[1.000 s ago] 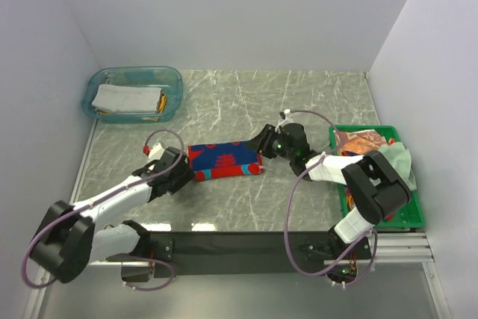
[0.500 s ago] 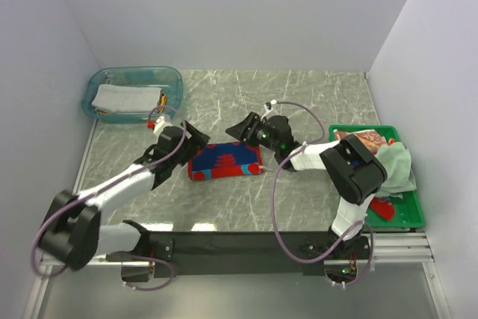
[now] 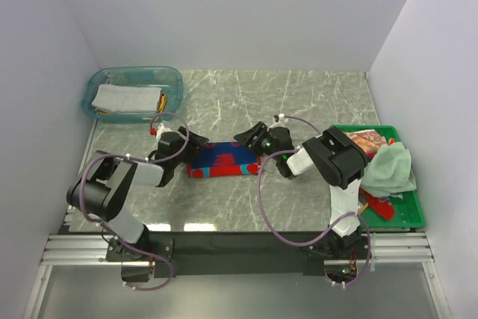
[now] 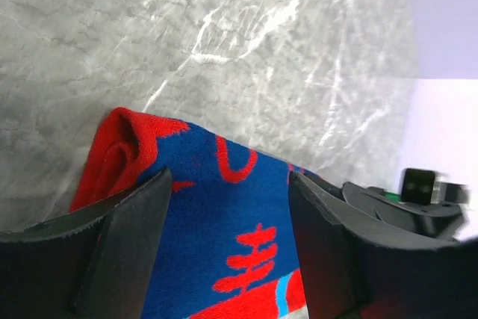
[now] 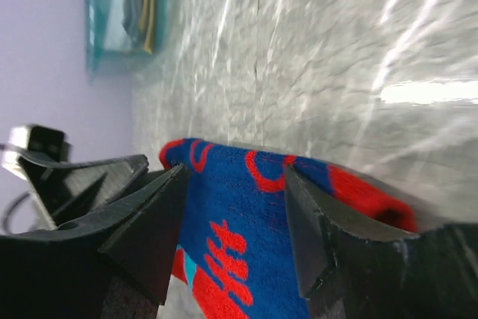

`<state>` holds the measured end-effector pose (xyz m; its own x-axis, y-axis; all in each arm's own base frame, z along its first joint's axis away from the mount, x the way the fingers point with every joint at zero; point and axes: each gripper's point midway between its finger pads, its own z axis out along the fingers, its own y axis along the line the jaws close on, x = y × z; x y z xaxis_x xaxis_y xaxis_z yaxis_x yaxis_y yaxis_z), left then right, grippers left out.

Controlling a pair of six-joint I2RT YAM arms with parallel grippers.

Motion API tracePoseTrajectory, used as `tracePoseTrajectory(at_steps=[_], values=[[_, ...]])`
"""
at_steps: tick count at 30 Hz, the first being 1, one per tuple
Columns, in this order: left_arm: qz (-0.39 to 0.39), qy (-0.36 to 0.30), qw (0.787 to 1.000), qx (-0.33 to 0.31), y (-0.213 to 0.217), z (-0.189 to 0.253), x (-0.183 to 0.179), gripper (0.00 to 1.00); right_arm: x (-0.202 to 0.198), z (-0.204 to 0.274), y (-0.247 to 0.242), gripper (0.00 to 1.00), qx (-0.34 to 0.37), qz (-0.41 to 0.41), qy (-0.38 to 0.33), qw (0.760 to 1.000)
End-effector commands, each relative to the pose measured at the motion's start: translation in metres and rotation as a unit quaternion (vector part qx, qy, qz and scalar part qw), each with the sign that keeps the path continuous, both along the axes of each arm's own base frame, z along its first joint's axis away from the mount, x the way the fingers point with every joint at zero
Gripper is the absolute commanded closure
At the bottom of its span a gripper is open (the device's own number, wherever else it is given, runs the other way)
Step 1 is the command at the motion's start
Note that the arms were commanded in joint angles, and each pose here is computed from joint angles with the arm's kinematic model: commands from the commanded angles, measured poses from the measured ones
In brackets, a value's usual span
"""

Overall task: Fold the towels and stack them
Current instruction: Neatly place the folded towel into the bin

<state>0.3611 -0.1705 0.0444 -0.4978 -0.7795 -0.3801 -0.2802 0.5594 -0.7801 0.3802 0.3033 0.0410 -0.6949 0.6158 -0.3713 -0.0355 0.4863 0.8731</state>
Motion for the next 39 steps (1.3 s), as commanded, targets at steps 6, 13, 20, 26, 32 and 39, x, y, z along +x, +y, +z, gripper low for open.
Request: tracePoseTrajectory(at_steps=[6, 13, 20, 26, 32, 39], values=[[0.003, 0.035, 0.999, 0.015, 0.015, -0.031, -0.018, 0.24, 0.010, -0.003, -0.036, 0.38, -0.030, -0.054, -0.019, 0.998], [0.001, -0.007, 0.999, 0.042, 0.017, 0.028, -0.004, 0.11, 0.002, 0.049, -0.031, 0.38, -0.025, -0.018, -0.071, 0.997], [-0.001, -0.024, 0.999, 0.042, 0.020, 0.061, -0.025, 0.14, -0.030, 0.069, -0.025, 0.40, -0.011, 0.017, -0.078, 0.997], [-0.017, 0.011, 0.999, 0.034, 0.012, 0.025, -0.066, 0.38, -0.071, 0.046, -0.018, 0.46, 0.004, 0.036, -0.048, 0.998], [-0.002, 0.068, 0.997, 0.042, 0.020, -0.020, -0.088, 0.62, -0.087, 0.003, -0.030, 0.49, -0.002, 0.010, 0.009, 1.000], [0.013, 0.091, 0.995, 0.050, 0.030, -0.035, -0.101, 0.66, -0.080, -0.026, -0.074, 0.51, -0.021, -0.070, 0.060, 0.996]])
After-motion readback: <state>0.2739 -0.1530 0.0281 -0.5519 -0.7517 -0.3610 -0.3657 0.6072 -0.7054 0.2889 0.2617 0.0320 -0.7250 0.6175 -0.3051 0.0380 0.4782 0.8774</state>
